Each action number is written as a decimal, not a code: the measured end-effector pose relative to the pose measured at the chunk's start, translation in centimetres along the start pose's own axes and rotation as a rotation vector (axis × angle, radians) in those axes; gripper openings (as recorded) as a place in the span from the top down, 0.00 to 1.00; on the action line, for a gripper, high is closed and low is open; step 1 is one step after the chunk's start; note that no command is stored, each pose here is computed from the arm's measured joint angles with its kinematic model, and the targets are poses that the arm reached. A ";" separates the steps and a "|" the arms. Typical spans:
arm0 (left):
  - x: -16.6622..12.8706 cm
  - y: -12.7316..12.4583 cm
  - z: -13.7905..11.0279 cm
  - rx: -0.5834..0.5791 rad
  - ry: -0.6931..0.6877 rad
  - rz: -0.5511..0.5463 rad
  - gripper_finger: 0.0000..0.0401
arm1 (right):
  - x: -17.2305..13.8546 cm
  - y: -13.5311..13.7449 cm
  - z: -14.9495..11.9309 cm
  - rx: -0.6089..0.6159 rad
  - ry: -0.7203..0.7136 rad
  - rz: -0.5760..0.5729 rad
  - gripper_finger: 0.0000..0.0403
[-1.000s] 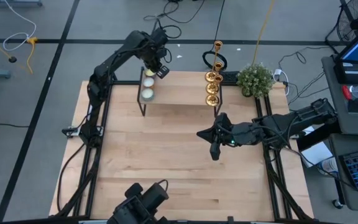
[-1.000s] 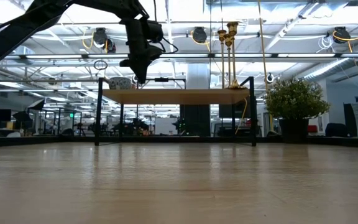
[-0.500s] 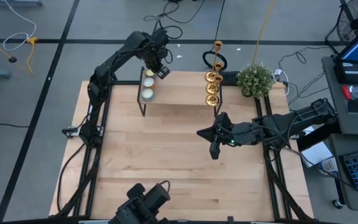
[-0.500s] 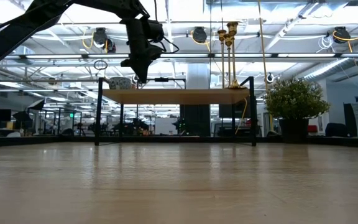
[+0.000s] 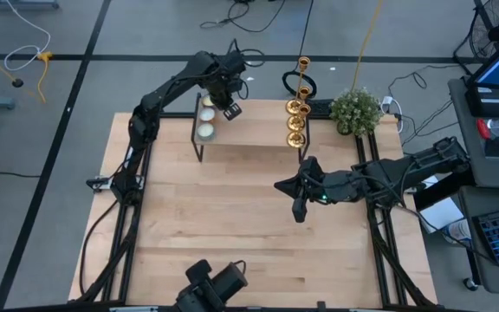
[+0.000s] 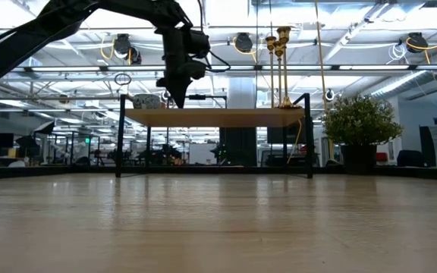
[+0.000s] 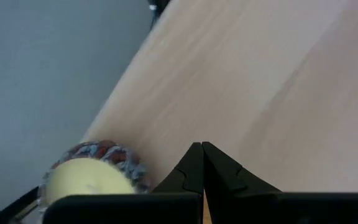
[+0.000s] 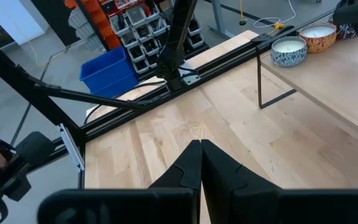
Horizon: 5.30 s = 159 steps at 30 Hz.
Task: Pick & Place candle stick holders
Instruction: Adjust the black scented candle on the shelf, then return to Home Position
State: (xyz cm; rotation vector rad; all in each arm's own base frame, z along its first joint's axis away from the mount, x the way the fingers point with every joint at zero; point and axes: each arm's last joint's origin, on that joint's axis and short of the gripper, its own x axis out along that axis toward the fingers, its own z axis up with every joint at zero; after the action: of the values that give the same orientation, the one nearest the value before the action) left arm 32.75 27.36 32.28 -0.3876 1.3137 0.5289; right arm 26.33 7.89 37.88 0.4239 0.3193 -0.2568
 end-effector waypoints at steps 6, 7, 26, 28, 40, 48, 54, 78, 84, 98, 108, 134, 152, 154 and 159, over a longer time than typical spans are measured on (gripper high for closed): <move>0.0 0.6 0.0 -0.004 -0.003 0.062 1.00 | 0.0 0.0 0.0 0.000 0.000 0.000 1.00; 0.0 0.7 0.1 -0.005 -0.011 0.061 1.00 | 0.0 0.0 0.0 -0.001 0.000 0.000 1.00; 0.0 2.0 0.2 -0.032 -0.032 0.086 1.00 | 0.0 0.0 -0.1 -0.011 0.016 0.021 1.00; 0.0 2.1 0.1 -0.035 -0.028 0.087 1.00 | 0.0 0.0 0.0 -0.011 0.016 0.021 1.00; 0.0 2.6 -0.1 -0.045 -0.009 0.088 1.00 | 0.1 -0.1 0.1 -0.010 0.012 0.014 1.00; -1.4 1.1 0.3 0.007 -0.109 0.065 1.00 | 0.1 -0.1 0.1 -0.009 0.011 0.013 1.00; -7.7 0.1 -0.5 -0.060 -0.397 -0.020 1.00 | 0.2 -0.1 0.3 -0.009 -0.006 0.017 1.00; -25.0 -16.2 -16.4 0.244 -0.739 -0.359 1.00 | -7.3 -0.2 3.1 -0.134 -0.182 0.212 1.00; -23.7 -19.0 -16.7 0.233 -0.687 -0.357 1.00 | -8.6 -0.5 2.8 -0.160 -0.204 0.099 1.00; -18.8 -22.3 -15.3 0.195 -0.571 -0.448 1.00 | -8.7 -2.7 0.4 -0.128 -0.176 -0.325 1.00; -19.5 -21.1 -14.2 0.049 -0.683 -0.417 1.00 | -10.0 -5.4 0.2 -0.160 -0.149 -0.483 1.00; -20.4 -17.1 -11.2 -0.204 -0.831 -0.461 1.00 | -12.2 -14.1 -7.6 -0.358 -0.155 -0.025 1.00; -20.2 -17.1 -11.4 -0.195 -0.804 -0.450 1.00 | -5.9 -16.9 -17.3 -0.223 -0.146 0.375 1.00; -20.2 -17.1 -11.4 -0.193 -0.799 -0.451 1.00 | -5.6 -17.2 -18.1 -0.222 -0.133 0.365 1.00; -20.2 -17.2 -11.5 -0.186 -0.790 -0.469 1.00 | -5.1 -18.1 -19.9 -0.229 -0.094 0.351 1.00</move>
State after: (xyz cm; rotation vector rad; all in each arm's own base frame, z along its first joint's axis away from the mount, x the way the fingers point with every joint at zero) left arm 30.00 3.97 49.00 -0.5491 0.3905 0.3451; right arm 11.20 1.60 16.03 0.2342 0.1745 0.1027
